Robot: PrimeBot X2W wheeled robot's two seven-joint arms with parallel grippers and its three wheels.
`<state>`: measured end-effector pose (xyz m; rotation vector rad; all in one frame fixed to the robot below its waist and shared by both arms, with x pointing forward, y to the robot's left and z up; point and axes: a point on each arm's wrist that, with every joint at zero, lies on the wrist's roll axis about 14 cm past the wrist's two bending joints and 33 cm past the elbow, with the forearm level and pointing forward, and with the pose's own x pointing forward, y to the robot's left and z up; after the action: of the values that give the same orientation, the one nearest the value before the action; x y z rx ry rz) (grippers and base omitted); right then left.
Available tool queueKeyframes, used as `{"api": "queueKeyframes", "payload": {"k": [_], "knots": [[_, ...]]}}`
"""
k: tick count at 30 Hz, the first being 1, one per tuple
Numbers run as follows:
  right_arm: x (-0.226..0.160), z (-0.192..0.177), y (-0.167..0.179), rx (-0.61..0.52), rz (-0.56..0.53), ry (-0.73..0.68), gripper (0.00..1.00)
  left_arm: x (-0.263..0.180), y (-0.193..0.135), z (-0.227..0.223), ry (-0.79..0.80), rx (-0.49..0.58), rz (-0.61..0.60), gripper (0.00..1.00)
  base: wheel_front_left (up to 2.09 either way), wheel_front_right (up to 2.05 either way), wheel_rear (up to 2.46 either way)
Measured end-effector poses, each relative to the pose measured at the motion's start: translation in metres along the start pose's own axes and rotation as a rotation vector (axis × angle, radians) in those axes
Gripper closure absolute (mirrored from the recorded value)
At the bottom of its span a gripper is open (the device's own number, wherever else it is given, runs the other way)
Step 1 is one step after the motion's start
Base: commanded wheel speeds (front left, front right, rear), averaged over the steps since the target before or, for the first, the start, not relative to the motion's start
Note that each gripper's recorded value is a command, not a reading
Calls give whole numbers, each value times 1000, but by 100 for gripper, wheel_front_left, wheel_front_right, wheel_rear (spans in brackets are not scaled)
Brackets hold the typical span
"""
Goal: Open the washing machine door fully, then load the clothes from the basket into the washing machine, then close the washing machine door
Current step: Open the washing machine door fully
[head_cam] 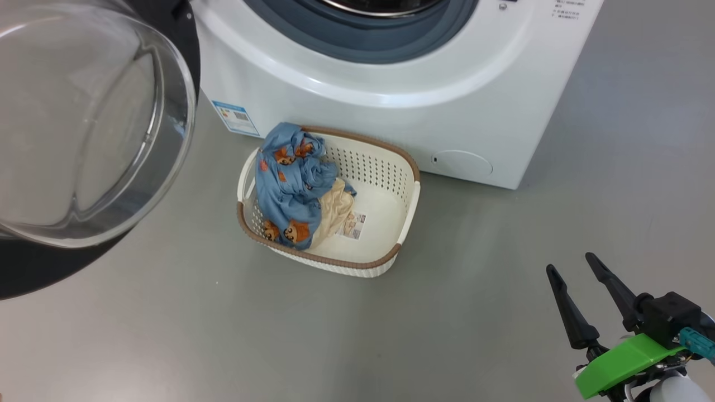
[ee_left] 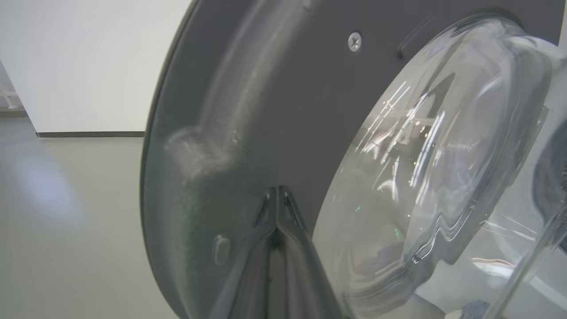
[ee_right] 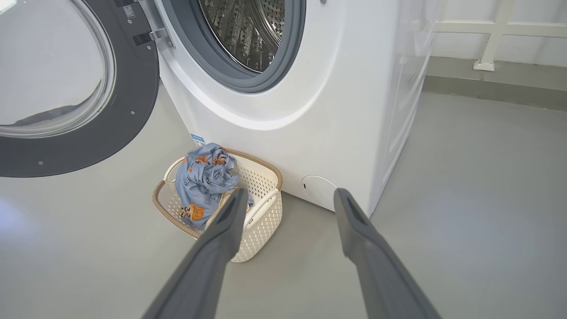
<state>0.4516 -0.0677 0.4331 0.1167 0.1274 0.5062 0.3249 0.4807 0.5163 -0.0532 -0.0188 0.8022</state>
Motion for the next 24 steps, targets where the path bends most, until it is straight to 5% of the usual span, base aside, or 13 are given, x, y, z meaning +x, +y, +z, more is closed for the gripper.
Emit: {"api": "queueKeyframes", "payload": {"k": [7, 12, 14, 16, 24], "knots": [[-2, 14, 9, -12, 13, -30, 0, -25, 1, -11, 13, -26, -30, 100, 0, 0, 0], [-7, 26, 16, -21, 22, -55, 0, -51, -13, -18, 15, -38, -104, 53, 0, 0, 0], [-12, 25, 17, -24, 19, -51, 0, -58, -15, -20, 16, -54, -121, 18, 0, 0, 0], [-16, 28, 16, -25, 13, -56, 0, -66, -18, -21, 13, -59, -140, 0, 0, 0, 0], [-30, 36, 9, -30, -24, -75, 0, -94, -53, -35, 39, -94, -266, 0, 0, 0, 0]]}}
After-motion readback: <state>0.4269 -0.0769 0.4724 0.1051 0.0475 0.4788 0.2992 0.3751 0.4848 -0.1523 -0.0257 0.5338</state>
